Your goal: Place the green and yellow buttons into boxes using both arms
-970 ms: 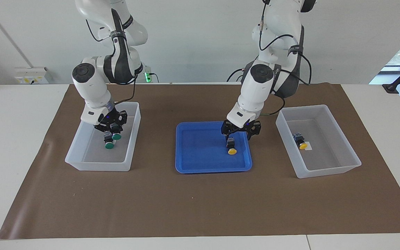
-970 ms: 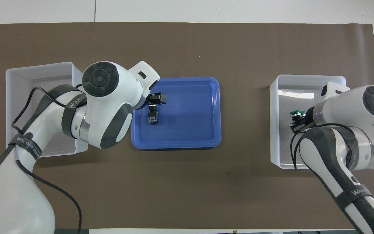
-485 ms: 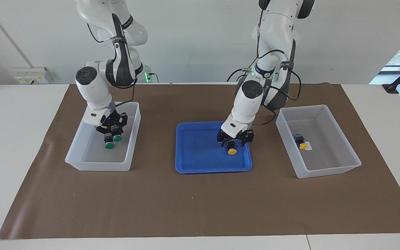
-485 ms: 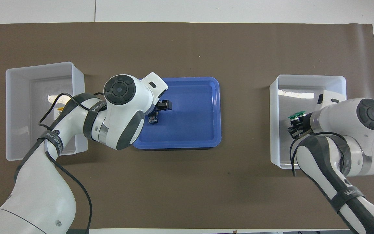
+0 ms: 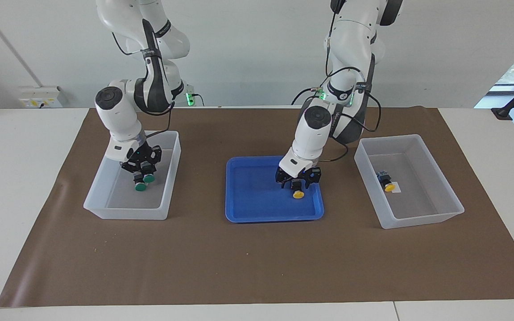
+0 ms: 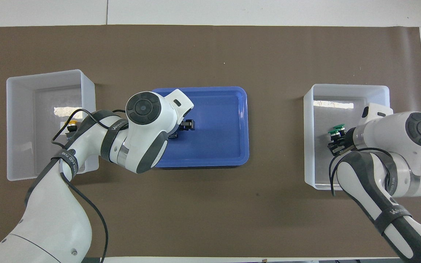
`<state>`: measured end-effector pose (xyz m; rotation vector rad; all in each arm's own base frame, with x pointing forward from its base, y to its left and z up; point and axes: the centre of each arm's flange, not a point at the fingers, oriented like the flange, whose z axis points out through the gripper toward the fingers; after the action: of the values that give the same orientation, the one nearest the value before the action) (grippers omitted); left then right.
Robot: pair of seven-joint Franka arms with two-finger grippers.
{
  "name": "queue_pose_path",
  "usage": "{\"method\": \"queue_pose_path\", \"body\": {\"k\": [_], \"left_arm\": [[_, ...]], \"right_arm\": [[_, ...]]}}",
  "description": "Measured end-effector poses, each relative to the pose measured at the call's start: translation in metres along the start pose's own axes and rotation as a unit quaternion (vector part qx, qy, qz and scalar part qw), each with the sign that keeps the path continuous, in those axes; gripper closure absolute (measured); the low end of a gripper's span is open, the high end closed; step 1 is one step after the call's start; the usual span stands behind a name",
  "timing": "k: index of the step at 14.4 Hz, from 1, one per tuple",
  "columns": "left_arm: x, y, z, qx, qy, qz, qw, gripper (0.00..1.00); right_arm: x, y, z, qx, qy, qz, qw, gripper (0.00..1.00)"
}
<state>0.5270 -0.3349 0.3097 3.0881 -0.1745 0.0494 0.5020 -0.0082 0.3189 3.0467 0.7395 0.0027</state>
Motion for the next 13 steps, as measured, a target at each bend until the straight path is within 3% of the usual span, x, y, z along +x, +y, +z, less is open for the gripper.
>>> {"method": "queue_pose_path", "body": {"k": [2, 6, 11, 13], "left_arm": [[-0.005, 0.002, 0.005, 0.004, -0.005, 0.005, 1.0, 0.15], [-0.01, 0.004, 0.009, 0.007, -0.008, 0.007, 1.0, 0.58], [-0.006, 0.001, 0.001, 0.007, -0.006, -0.001, 1.0, 0.59], [0.003, -0.005, -0.035, 0.012, -0.011, -0.013, 1.0, 0.59]], "right_arm": [[0.0, 0.0, 0.0, 0.0, 0.0, 0.0, 1.0, 0.59], [0.001, -0.002, 0.0, 0.0, 0.0, 0.018, 1.0, 0.59], [0.009, -0.022, 0.004, 0.006, -0.013, 0.039, 0.999, 0.59], [0.008, -0.021, 0.006, 0.006, -0.015, 0.04, 0.999, 0.59]]}}
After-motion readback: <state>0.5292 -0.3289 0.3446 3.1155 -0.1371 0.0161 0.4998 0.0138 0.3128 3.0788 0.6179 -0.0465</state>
